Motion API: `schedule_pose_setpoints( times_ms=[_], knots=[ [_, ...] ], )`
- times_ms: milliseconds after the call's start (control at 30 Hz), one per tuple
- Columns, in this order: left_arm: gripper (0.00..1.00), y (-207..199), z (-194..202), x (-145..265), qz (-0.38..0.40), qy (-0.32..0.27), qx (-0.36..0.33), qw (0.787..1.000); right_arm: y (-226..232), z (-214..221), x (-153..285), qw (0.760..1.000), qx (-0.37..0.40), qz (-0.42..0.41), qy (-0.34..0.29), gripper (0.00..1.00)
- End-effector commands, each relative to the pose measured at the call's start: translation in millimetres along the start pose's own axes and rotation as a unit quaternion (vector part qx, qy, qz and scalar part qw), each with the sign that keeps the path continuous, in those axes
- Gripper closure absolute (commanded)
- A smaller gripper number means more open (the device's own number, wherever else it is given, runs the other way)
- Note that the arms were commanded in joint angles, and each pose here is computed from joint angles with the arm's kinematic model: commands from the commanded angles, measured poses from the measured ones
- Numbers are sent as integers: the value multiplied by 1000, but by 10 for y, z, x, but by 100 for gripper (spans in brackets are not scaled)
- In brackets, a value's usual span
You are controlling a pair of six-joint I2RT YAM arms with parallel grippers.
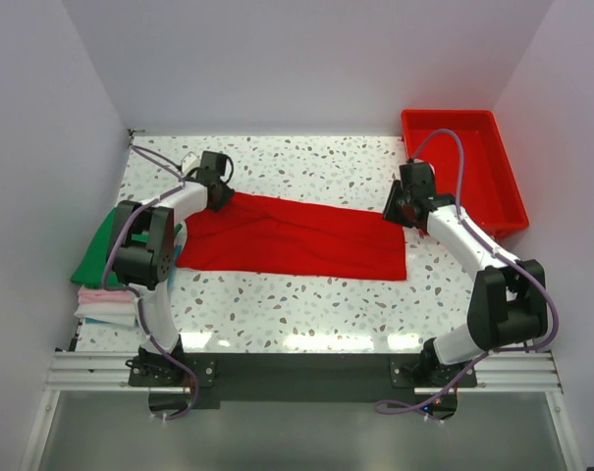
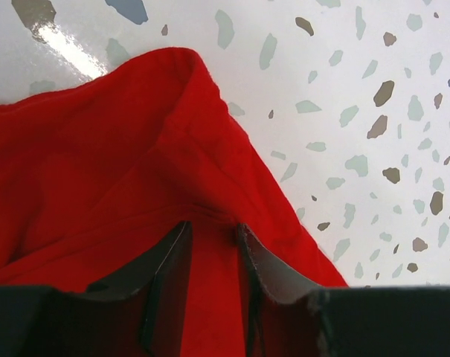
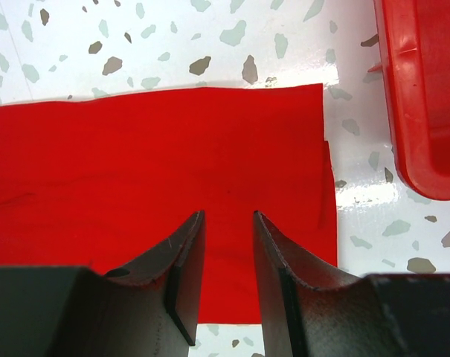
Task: Fold and stack the t-shirts
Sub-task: Fold the tshirt
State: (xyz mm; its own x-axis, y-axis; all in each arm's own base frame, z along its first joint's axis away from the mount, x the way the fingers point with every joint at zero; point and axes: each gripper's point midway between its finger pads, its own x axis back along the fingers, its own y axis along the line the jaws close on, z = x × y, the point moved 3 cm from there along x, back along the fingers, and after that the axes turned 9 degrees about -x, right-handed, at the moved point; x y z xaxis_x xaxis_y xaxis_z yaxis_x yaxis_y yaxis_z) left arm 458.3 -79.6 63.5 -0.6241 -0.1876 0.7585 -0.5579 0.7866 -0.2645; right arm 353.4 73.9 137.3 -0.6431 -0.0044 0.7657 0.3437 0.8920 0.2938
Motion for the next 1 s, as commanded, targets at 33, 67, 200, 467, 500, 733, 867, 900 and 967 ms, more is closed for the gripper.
schedule_pose_setpoints(
  times_ms=[33,67,200,467,500,733,867,900,967],
  knots=[
    [66,-172,-123,-1,22,-16,14,1000,53,-65,-15,1000,1,-13,-13,64],
    [68,-176,-130,5,22,-17,14,1000,53,-61,-14,1000,1,-13,-12,64],
    [78,-180,-114,15,25,-14,13,1000,35,-54,-29,1000,3,-9,-12,64],
    [100,-196,-140,117,37,-20,12,999,28,-47,-38,1000,3,-8,-12,64],
    [100,-186,-129,124,38,-19,8,999,31,-41,-37,1000,3,-8,-11,64],
    [100,-175,-149,301,66,-26,7,997,23,-57,-13,1000,3,-6,-14,64],
    [100,-107,-115,446,80,-30,2,996,18,-66,9,1000,3,-7,-15,64],
    [100,-90,-104,471,82,-30,1,996,21,-60,17,1000,3,-7,-15,64],
    [100,-62,-76,521,91,-31,-1,995,22,-55,20,1000,3,-9,-14,64]
  ],
)
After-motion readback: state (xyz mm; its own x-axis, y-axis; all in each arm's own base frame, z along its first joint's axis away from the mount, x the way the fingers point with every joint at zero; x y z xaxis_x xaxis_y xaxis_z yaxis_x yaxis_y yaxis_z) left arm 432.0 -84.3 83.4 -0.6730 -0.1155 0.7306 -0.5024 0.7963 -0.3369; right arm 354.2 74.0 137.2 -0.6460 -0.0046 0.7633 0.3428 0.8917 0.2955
